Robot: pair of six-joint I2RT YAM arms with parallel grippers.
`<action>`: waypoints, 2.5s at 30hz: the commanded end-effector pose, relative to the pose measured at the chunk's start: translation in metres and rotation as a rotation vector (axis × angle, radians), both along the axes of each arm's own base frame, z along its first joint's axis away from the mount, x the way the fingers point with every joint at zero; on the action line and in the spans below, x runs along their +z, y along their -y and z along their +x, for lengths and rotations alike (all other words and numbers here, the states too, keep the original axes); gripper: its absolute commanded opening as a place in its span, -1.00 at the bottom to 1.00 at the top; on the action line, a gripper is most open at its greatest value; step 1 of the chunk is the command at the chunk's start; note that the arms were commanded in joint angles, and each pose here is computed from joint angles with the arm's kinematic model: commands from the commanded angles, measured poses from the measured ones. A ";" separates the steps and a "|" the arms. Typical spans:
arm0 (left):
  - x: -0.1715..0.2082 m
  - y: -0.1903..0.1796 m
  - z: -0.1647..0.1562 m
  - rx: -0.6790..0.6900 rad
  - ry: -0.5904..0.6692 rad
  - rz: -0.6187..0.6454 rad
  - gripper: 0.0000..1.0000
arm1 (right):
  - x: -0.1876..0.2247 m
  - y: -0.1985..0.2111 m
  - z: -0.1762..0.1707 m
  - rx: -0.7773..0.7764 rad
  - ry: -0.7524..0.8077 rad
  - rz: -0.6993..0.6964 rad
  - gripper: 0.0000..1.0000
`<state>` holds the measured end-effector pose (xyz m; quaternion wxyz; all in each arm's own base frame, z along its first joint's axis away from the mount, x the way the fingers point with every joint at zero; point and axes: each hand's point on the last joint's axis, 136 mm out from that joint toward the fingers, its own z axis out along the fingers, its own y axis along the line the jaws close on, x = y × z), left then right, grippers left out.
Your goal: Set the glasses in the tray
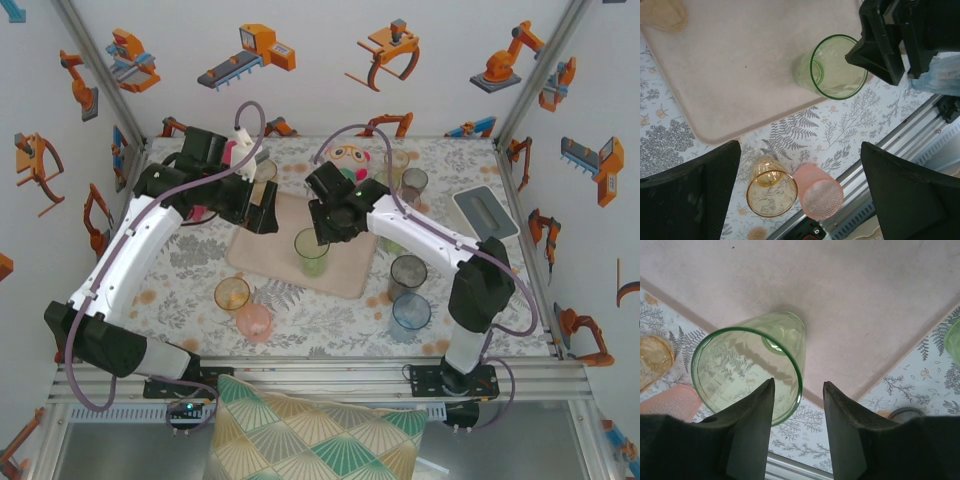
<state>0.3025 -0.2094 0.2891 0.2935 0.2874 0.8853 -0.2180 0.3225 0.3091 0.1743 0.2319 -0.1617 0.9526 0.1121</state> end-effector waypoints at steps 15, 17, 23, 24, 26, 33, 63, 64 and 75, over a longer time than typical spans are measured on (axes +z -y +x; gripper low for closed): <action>-0.013 0.035 0.003 -0.129 0.036 0.095 0.94 | 0.116 0.062 -0.022 -0.078 0.198 0.056 -0.11; -0.019 0.046 0.005 -0.160 0.053 0.100 0.94 | 0.118 0.078 -0.032 -0.108 0.204 0.049 -0.10; -0.047 0.072 0.015 -0.202 0.047 0.163 0.94 | 0.119 0.119 -0.057 -0.195 0.222 0.055 -0.09; -0.051 0.075 0.015 -0.205 0.037 0.165 0.92 | 0.118 0.122 -0.060 -0.203 0.221 0.060 -0.09; -0.062 0.081 0.018 -0.206 0.015 0.178 0.88 | 0.114 0.128 -0.066 -0.218 0.217 0.066 -0.09; -0.087 0.089 0.025 -0.179 -0.008 0.202 0.75 | 0.101 0.138 -0.074 -0.249 0.205 0.073 -0.09; -0.142 0.094 0.031 -0.183 -0.070 0.309 0.03 | 0.101 0.145 -0.075 -0.275 0.246 0.097 -0.09; -0.143 0.095 0.031 -0.183 -0.071 0.311 0.01 | 0.100 0.145 -0.075 -0.273 0.246 0.095 -0.09; -0.142 0.096 0.030 -0.182 -0.069 0.311 -0.38 | 0.098 0.146 -0.075 -0.275 0.249 0.087 -0.09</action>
